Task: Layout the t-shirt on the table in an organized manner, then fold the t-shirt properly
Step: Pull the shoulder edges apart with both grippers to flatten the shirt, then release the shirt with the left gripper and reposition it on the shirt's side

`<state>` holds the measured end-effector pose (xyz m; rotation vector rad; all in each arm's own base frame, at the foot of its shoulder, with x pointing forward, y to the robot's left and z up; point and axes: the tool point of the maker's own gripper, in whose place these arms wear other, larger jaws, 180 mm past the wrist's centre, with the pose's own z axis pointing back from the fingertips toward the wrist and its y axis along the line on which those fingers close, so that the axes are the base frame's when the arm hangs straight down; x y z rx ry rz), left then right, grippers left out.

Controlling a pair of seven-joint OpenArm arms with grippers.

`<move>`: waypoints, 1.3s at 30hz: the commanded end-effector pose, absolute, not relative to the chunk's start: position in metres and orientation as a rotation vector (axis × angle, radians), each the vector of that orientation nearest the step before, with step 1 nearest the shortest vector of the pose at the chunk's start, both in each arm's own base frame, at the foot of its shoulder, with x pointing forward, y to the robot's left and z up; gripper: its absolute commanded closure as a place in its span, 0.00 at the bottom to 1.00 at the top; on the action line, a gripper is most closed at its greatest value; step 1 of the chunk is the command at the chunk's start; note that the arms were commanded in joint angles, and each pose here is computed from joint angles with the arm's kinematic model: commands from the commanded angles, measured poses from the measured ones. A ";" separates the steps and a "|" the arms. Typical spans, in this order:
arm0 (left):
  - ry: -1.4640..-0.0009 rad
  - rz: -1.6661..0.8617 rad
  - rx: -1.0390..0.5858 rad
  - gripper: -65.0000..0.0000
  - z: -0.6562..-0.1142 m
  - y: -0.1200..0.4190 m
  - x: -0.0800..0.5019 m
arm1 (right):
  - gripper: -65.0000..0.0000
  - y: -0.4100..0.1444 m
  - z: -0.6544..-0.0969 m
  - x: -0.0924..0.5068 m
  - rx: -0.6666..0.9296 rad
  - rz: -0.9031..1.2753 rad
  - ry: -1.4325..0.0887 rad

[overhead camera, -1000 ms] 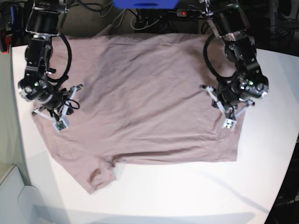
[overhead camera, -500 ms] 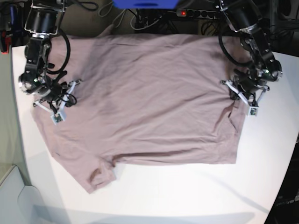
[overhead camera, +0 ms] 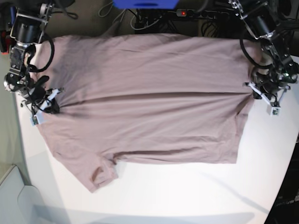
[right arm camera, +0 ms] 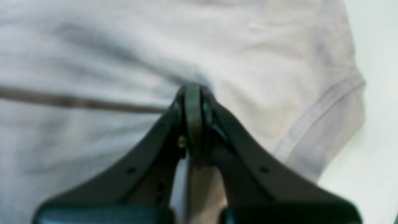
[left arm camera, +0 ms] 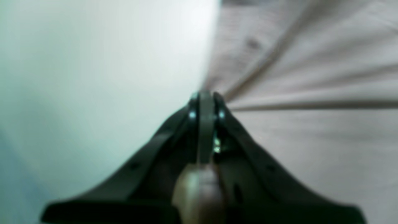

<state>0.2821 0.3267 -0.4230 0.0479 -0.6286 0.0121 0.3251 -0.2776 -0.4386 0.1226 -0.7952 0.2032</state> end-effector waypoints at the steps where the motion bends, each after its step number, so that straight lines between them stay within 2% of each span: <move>1: -0.658 0.018 0.083 0.99 -0.410 0.339 0.288 | 1.00 -0.304 -0.457 0.303 0.025 0.211 -0.652; 9: -0.761 0.033 0.181 0.99 -0.365 0.366 0.290 | 1.00 -0.302 -0.455 0.307 0.028 0.211 -0.660; 15: -0.781 -0.005 0.178 0.99 -0.342 0.332 0.297 | 1.00 -0.295 -0.458 0.307 0.042 0.210 -0.661; 22: -0.931 -0.029 0.004 0.99 -0.308 0.247 0.341 | 1.00 -0.291 -0.459 0.306 0.048 0.209 -0.660; 30: -0.962 -0.072 -0.238 0.99 -0.340 0.183 0.394 | 1.00 -0.292 -0.462 0.301 0.048 0.209 -0.647; 39: -0.936 -0.030 -0.207 0.99 -0.372 0.240 0.392 | 1.00 -0.302 -0.461 0.297 0.029 0.210 -0.642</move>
